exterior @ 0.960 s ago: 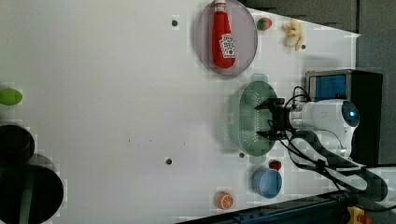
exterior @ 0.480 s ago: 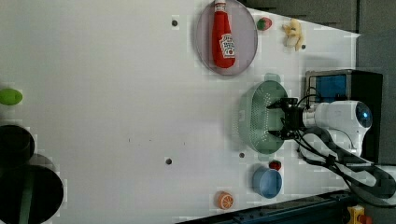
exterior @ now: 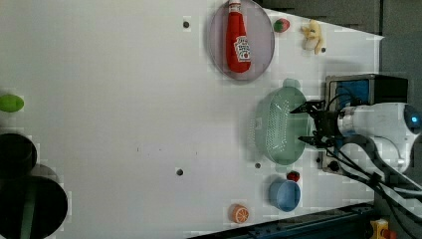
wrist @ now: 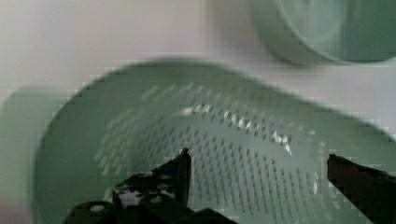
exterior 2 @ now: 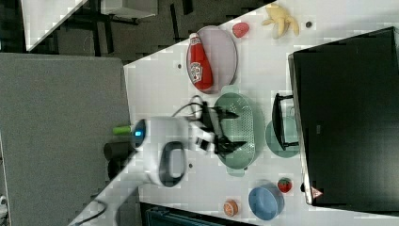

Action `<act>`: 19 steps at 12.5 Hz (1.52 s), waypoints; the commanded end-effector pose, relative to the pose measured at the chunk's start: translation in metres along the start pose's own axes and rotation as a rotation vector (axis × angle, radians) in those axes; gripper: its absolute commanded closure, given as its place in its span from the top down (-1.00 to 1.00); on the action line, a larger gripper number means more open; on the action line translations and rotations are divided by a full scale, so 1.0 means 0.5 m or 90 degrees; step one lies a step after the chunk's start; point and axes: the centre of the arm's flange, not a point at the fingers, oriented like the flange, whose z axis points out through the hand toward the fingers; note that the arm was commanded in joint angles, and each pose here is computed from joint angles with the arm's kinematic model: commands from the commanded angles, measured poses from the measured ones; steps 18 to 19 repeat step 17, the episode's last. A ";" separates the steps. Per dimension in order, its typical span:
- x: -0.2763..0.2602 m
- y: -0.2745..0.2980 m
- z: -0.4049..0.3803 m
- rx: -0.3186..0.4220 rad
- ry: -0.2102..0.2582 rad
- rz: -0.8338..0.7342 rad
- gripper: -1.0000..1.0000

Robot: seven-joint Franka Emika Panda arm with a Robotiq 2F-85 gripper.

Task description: Drag strainer left to right.

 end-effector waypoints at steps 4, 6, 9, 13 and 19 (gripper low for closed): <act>-0.018 0.006 -0.443 0.002 -0.010 -0.184 1.00; -0.035 0.040 -0.554 0.002 -0.044 -0.175 1.00; -0.048 0.083 -0.690 0.007 -0.033 -0.236 1.00; -0.053 0.100 -0.730 0.003 -0.035 -0.247 1.00; -0.050 0.090 -0.710 -0.008 -0.043 -0.248 1.00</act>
